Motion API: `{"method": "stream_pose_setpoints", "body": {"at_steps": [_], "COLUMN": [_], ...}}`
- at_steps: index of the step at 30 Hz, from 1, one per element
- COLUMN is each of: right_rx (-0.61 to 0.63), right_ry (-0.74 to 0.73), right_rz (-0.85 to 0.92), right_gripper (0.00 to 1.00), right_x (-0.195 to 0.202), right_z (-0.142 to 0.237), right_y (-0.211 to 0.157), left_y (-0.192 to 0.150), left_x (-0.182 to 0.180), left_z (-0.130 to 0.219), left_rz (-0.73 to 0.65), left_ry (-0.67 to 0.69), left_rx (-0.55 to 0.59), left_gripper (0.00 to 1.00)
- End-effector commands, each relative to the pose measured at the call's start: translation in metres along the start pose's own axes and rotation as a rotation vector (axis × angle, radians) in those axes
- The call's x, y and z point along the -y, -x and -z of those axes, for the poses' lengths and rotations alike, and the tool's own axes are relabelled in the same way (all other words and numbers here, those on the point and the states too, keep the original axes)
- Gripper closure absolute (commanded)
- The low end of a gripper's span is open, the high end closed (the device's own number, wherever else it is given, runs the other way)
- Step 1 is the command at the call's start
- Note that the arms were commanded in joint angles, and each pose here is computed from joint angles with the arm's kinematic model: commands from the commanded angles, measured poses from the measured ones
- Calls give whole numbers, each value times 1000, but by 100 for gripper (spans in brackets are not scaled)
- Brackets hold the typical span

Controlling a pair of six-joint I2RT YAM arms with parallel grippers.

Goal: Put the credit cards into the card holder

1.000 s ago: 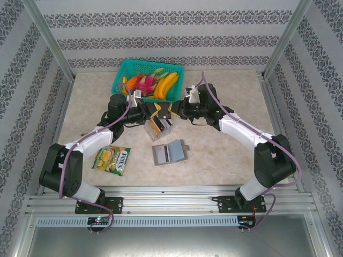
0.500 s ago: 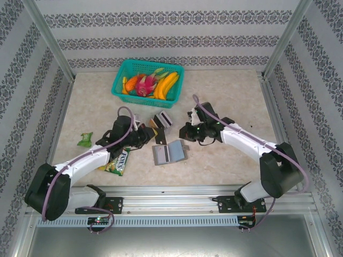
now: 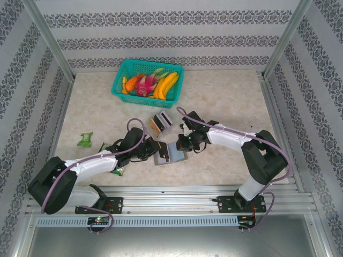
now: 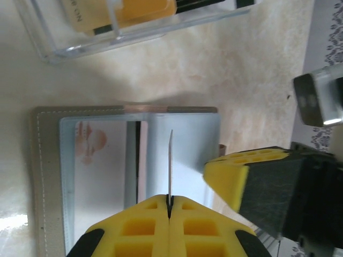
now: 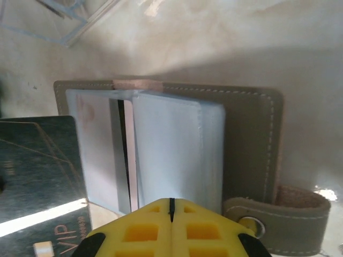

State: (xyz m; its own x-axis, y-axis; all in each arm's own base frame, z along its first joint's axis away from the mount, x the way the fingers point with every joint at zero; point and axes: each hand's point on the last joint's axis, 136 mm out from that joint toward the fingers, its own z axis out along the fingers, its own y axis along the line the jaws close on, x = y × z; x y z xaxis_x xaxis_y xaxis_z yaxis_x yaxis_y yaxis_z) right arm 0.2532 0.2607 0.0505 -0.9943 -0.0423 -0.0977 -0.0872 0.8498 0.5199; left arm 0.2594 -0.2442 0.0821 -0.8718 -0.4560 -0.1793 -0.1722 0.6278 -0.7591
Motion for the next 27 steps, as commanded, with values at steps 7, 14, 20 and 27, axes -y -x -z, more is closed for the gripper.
{"method": "stream_pose_setpoints", "body": {"at_steps": [7, 14, 20, 27], "right_rx": [-19, -41, -50, -63], "right_ry": [-111, -126, -152, -173], "right_rz": [-38, -57, -69, -84], "right_gripper": [96, 96, 96, 95], "right_x": [38, 48, 56, 64], "right_z": [-12, -21, -25, -28], "right_y": [-2, -5, -7, -11], "left_y": [0, -3, -5, -9], "left_x": [4, -4, -18, -17], "left_z": [-18, -31, -35, -43], "left_rz": [-39, -50, -54, -75], "left_ry": [-20, -7, 27, -17], "left_rx": [21, 2, 10, 2], "left_gripper": [100, 100, 100, 100]}}
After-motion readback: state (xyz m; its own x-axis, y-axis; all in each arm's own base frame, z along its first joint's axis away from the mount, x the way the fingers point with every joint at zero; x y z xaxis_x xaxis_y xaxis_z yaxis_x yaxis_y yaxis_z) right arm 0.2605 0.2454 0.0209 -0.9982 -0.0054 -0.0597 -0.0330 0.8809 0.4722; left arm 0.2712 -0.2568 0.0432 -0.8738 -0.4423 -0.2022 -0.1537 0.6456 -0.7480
